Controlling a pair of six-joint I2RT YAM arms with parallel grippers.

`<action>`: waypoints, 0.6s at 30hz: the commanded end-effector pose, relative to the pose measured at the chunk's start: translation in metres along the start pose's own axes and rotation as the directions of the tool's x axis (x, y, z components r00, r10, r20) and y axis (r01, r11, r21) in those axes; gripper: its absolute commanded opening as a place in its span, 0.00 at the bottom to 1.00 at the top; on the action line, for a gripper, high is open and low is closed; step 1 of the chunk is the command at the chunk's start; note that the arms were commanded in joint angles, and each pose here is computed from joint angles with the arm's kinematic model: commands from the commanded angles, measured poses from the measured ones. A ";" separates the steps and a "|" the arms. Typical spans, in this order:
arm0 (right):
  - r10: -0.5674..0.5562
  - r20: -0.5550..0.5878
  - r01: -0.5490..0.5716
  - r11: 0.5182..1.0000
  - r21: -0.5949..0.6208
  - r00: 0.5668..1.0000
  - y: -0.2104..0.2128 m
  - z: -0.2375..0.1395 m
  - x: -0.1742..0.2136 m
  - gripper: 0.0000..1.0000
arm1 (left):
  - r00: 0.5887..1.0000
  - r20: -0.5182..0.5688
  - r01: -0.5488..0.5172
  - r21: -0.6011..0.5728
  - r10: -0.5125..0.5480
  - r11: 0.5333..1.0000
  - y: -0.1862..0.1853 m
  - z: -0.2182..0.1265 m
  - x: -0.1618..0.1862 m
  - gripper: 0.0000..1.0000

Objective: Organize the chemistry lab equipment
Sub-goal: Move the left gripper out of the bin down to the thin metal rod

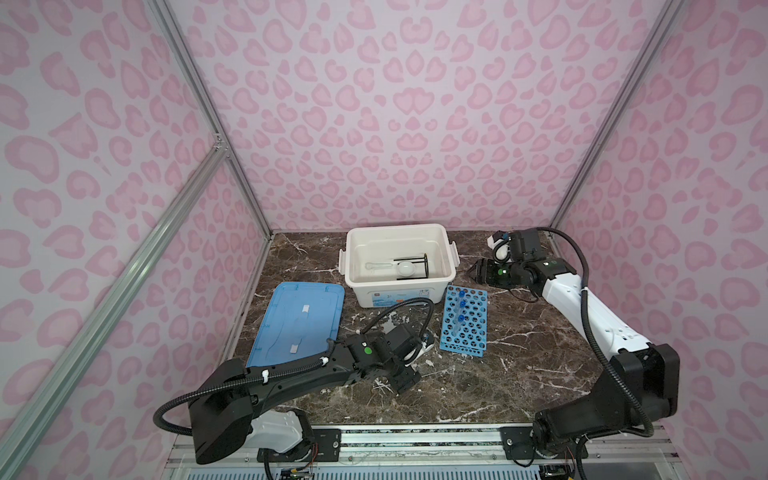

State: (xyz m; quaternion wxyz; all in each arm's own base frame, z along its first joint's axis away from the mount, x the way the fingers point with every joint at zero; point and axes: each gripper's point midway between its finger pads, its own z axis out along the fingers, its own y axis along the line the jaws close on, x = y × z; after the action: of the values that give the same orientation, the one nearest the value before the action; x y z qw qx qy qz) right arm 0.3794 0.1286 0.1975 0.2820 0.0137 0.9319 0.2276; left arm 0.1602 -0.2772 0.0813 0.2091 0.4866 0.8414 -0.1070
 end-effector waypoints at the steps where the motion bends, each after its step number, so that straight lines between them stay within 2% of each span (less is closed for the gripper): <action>1: -0.016 0.001 0.016 1.000 0.016 1.000 -0.005 -0.003 0.006 0.67 | 1.000 0.012 0.022 0.014 -0.023 1.000 -0.004 0.013 0.001 0.75; 4: -0.017 0.004 0.017 1.000 0.020 1.000 -0.008 -0.007 0.012 0.67 | 1.000 -0.014 0.022 0.011 -0.022 1.000 -0.005 0.023 0.005 0.70; 18: -0.002 0.030 0.001 0.999 0.040 1.000 -0.023 -0.026 0.021 0.67 | 0.989 -0.143 0.035 -0.044 -0.041 0.998 0.002 0.059 0.016 0.59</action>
State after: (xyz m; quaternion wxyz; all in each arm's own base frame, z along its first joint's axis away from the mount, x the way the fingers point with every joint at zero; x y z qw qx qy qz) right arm 0.3535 0.1028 0.1999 0.3004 0.0248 0.9297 0.2117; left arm 0.1635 -0.2843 0.0220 0.1517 0.4789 0.8620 -0.0684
